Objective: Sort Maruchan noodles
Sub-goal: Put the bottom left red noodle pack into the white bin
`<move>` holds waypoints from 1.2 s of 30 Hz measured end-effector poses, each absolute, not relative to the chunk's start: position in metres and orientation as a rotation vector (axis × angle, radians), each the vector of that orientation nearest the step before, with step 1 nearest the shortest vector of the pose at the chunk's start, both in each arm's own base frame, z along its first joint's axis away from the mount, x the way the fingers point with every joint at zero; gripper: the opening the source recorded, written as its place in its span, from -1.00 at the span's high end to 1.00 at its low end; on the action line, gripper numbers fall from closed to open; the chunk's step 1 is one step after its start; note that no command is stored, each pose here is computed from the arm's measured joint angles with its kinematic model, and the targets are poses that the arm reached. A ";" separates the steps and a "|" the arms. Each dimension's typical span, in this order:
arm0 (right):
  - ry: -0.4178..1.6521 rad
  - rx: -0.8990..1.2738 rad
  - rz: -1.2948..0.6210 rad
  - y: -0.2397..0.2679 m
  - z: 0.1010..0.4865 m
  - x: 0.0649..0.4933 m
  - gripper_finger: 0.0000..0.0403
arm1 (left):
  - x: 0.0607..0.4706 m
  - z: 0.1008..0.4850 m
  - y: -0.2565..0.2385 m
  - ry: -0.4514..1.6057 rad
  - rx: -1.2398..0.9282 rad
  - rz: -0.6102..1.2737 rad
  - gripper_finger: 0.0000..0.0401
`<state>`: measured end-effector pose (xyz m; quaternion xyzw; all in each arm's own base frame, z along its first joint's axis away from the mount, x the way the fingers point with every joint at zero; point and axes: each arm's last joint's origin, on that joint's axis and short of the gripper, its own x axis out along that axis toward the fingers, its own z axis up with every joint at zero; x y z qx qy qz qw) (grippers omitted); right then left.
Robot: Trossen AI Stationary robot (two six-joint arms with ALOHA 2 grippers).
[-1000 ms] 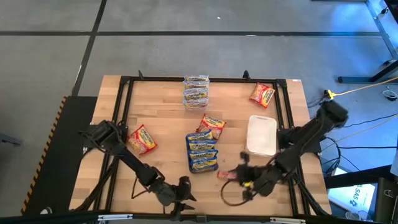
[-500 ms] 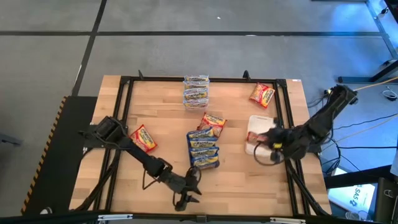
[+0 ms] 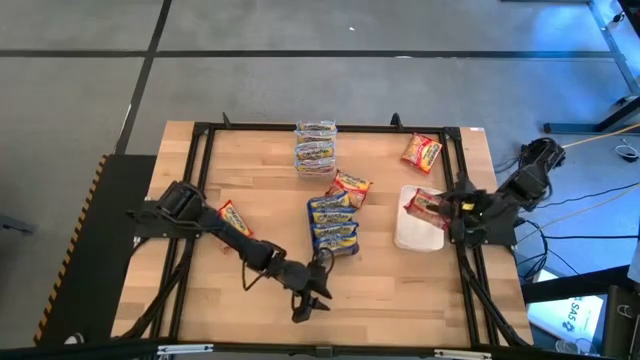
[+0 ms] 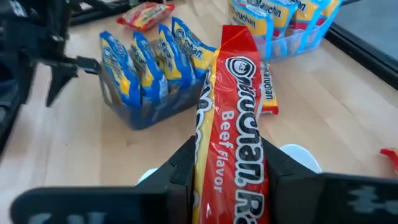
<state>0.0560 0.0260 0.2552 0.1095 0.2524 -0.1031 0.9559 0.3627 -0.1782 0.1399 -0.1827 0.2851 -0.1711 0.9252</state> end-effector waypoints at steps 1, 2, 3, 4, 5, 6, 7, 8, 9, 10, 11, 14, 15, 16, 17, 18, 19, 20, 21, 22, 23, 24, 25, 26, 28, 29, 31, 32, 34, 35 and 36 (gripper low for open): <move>0.510 0.228 -0.206 0.026 0.256 0.056 0.60 | 0.362 0.140 -0.179 0.586 -0.374 -0.353 0.20; 0.512 0.226 -0.206 0.026 0.256 0.056 0.60 | 0.361 0.140 -0.181 0.587 -0.373 -0.358 0.20; 0.519 0.221 -0.205 0.027 0.255 0.057 0.60 | 0.360 0.140 -0.183 0.584 -0.372 -0.363 0.20; 0.526 0.212 -0.208 0.028 0.255 0.058 0.61 | 0.359 0.140 -0.185 0.582 -0.375 -0.364 0.20; 0.528 0.209 -0.210 0.028 0.254 0.058 0.61 | 0.358 0.140 -0.188 0.582 -0.383 -0.358 0.20; 0.527 0.209 -0.211 0.029 0.255 0.059 0.61 | 0.357 0.140 -0.190 0.583 -0.386 -0.354 0.20; 0.520 0.220 -0.206 0.031 0.256 0.061 0.61 | 0.356 0.140 -0.192 0.584 -0.388 -0.353 0.20; 0.501 0.249 -0.190 0.035 0.258 0.065 0.61 | 0.354 0.142 -0.194 0.588 -0.394 -0.351 0.20; 0.463 0.297 -0.159 0.040 0.263 0.070 0.61 | 0.351 0.145 -0.196 0.594 -0.393 -0.346 0.20; 0.424 0.323 -0.111 0.046 0.269 0.076 0.61 | 0.350 0.149 -0.198 0.585 -0.398 -0.351 0.20; 0.389 0.322 -0.062 0.053 0.275 0.082 0.61 | 0.347 0.155 -0.199 0.581 -0.397 -0.354 0.20; 0.325 0.252 0.042 0.076 0.283 0.104 0.61 | 0.340 0.178 -0.202 0.531 -0.403 -0.355 0.20; 0.320 0.234 0.067 0.083 0.284 0.110 0.61 | 0.338 0.187 -0.202 0.507 -0.405 -0.355 0.20; 0.319 0.225 0.086 0.089 0.286 0.116 0.61 | 0.335 0.196 -0.201 0.485 -0.403 -0.358 0.20; 0.312 0.234 0.098 0.095 0.289 0.122 0.61 | 0.334 0.206 -0.201 0.446 -0.406 -0.367 0.20; 0.306 0.242 0.106 0.100 0.291 0.128 0.61 | 0.332 0.215 -0.200 0.402 -0.416 -0.373 0.20; 0.315 0.236 0.110 0.106 0.290 0.133 0.61 | 0.330 0.224 -0.199 0.374 -0.421 -0.372 0.20; 0.331 0.225 0.111 0.111 0.287 0.139 0.61 | 0.329 0.230 -0.198 0.350 -0.422 -0.375 0.20; 0.347 0.217 0.121 0.117 0.283 0.145 0.61 | 0.328 0.236 -0.197 0.320 -0.423 -0.378 0.20; 0.351 0.215 0.133 0.123 0.280 0.150 0.60 | 0.327 0.242 -0.194 0.301 -0.416 -0.369 0.20; 0.352 0.212 0.140 0.129 0.278 0.156 0.60 | 0.326 0.247 -0.192 0.280 -0.411 -0.357 0.20; 0.342 0.207 0.146 0.134 0.277 0.161 0.59 | 0.325 0.253 -0.189 0.257 -0.416 -0.337 0.19; 0.337 0.207 0.150 0.139 0.274 0.166 0.59 | 0.325 0.257 -0.185 0.233 -0.426 -0.313 0.19; 0.341 0.203 0.155 0.143 0.270 0.170 0.59 | 0.325 0.261 -0.182 0.217 -0.428 -0.293 0.18; 0.335 0.206 0.157 0.150 0.265 0.177 0.58 | 0.325 0.266 -0.176 0.196 -0.409 -0.273 0.15; 0.315 0.217 0.163 0.153 0.264 0.181 0.58 | 0.326 0.268 -0.174 0.188 -0.403 -0.264 0.12; 0.282 0.226 0.181 0.158 0.264 0.186 0.58 | 0.327 0.270 -0.169 0.175 -0.386 -0.240 0.05; 0.270 0.231 0.191 0.160 0.264 0.188 0.58 | 0.328 0.270 -0.167 0.170 -0.380 -0.229 0.01; 0.251 0.229 0.209 0.164 0.263 0.191 0.58 | 0.331 0.271 -0.161 0.161 -0.371 -0.205 -0.08; 0.243 0.231 0.209 0.165 0.263 0.192 0.58 | 0.333 0.270 -0.158 0.160 -0.371 -0.196 -0.13; 0.229 0.239 0.207 0.166 0.263 0.193 0.58 | 0.334 0.269 -0.156 0.157 -0.372 -0.190 -0.17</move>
